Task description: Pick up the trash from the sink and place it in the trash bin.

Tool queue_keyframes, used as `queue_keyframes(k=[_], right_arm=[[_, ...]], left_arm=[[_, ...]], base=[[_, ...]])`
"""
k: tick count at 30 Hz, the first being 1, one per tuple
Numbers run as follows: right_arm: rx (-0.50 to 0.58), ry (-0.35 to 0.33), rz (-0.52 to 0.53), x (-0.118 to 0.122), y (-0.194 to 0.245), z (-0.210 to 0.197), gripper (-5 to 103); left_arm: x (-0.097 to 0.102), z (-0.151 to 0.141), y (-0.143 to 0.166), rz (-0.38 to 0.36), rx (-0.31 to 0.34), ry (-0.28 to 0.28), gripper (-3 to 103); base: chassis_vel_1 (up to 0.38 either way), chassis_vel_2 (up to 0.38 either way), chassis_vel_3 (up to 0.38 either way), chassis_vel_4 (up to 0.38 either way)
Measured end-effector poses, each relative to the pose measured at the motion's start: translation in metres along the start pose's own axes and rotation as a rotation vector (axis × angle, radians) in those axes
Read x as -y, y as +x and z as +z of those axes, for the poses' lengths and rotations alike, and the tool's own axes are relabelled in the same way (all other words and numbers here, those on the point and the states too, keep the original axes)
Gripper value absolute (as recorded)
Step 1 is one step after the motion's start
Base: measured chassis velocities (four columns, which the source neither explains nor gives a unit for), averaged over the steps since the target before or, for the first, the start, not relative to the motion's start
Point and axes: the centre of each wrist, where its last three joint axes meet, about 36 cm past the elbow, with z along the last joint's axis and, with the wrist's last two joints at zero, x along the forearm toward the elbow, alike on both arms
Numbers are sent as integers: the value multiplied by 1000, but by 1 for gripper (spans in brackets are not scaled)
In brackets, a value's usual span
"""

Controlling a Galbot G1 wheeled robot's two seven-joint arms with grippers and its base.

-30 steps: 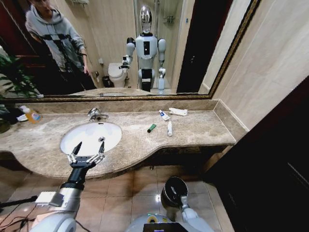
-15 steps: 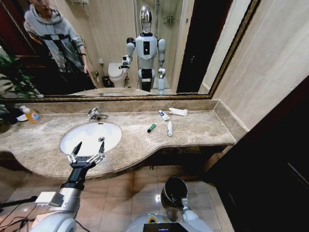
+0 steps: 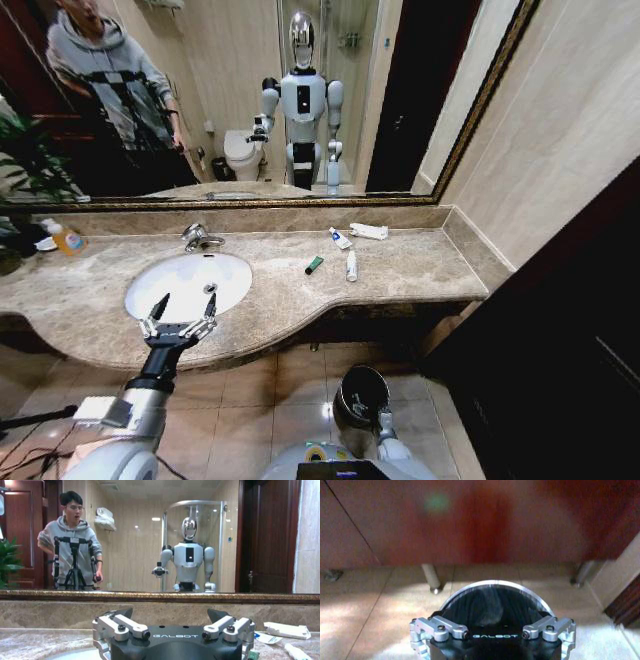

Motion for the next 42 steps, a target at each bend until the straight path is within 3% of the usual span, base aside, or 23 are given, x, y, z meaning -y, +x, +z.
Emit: queue_keyframes(k=[5,7,9,12,19,28,33,42], right_arm=[[78,41,56,9,20,-29,100],[115,18,65,18,45,-62,100],[132,-8,51,23,59,-79,100],[270,-60,-65,30,118,-159,100],[472,-36,-120,15,189,-242,100],[663,19,-34,-13,212,-294,100],[717,56,-7,-21,209,-312,100],[785,197,3,-18,187,-320,100]], left_arm=[[0,0,0,0,0,0,100],[0,0,0,0,0,0,100],[0,0,0,0,0,0,100],[0,0,0,0,0,0,100],[0,0,0,0,0,0,100],[0,0,0,0,0,0,100],[0,0,0,0,0,0,100],[0,0,0,0,0,0,100]], base=[[0,0,0,0],[0,0,0,0],[0,0,0,0],[0,0,0,0],[0,0,0,0],[0,0,0,0],[0,0,0,0],[0,0,0,0]])
